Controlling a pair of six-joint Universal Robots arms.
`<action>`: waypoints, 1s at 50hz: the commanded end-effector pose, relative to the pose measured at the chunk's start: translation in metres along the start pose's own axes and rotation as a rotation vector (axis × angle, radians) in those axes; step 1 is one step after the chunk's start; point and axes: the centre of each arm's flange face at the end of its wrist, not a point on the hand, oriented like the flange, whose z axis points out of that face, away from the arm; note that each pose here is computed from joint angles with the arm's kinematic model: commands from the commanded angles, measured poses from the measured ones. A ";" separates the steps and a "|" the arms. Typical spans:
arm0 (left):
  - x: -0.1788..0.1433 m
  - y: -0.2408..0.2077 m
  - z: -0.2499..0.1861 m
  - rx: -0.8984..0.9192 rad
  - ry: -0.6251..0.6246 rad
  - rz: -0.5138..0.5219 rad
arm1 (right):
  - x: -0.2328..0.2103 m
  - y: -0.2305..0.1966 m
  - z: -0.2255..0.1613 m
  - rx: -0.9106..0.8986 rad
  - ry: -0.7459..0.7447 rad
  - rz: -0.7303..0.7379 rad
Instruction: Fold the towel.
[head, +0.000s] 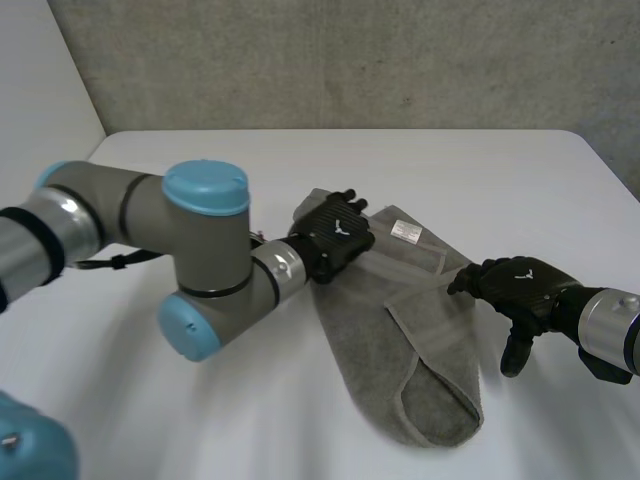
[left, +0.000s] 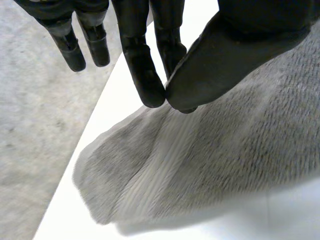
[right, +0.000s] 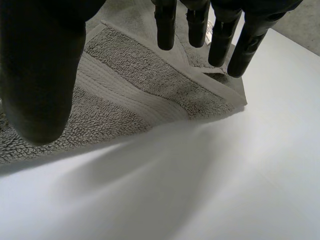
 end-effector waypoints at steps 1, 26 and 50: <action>-0.007 0.013 -0.011 -0.022 -0.046 -0.005 | 0.005 -0.004 0.004 0.040 0.027 0.010; -0.040 -0.011 -0.070 0.018 -0.205 -0.302 | 0.041 -0.040 0.118 0.249 0.046 0.525; -0.045 0.010 -0.106 -0.034 -0.274 -0.326 | 0.014 -0.045 0.147 0.243 -0.030 0.547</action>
